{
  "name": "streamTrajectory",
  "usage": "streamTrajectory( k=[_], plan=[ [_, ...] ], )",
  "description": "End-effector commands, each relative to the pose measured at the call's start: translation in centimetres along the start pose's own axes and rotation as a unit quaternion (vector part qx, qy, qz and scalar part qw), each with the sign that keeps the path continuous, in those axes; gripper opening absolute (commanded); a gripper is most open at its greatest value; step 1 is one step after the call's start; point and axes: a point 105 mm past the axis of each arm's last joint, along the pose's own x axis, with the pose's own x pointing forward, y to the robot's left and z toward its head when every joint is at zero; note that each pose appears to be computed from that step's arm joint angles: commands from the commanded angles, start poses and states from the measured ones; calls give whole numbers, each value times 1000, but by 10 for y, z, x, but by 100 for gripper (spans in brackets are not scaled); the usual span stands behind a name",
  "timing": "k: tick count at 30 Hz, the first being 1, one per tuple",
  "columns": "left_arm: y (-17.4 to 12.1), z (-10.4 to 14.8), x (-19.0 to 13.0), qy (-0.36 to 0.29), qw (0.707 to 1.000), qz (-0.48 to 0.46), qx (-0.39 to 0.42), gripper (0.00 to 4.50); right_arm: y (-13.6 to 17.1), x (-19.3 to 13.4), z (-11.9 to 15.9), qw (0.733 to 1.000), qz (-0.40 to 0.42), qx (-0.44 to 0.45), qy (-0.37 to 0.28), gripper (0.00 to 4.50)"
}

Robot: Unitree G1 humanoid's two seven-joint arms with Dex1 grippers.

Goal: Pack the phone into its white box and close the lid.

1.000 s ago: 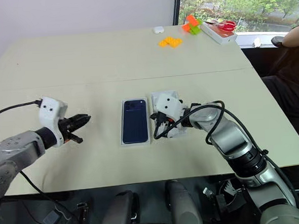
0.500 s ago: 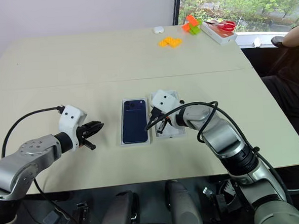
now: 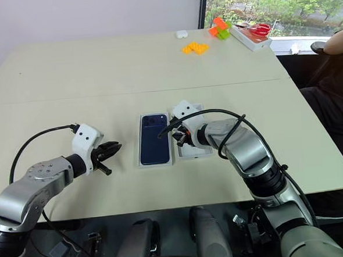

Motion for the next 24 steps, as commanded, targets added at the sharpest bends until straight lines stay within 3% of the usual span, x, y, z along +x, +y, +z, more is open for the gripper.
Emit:
streamTrajectory(
  k=[1, 4, 5, 7, 24],
  plan=[
    [2, 9, -4, -18, 1000, 10, 11, 60, 2, -10, 24, 999, 2, -24, -49, 132],
    [2, 8, -4, -21, 1000, 14, 4, 60, 4, -11, 26, 998, 7, -31, -55, 41],
    [2, 7, -3, -20, 1000, 13, -6, 35, 5, -12, 27, 998, 10, -37, -56, 1],
    [4, 9, -1, -22, 999, 17, -16, 3, 6, -12, 27, 997, 12, -45, -58, 0],
    [-11, 17, 24, -4, 1000, -1, -7, 3, 18, -4, 15, 995, 20, -89, -36, 0]
  ],
)
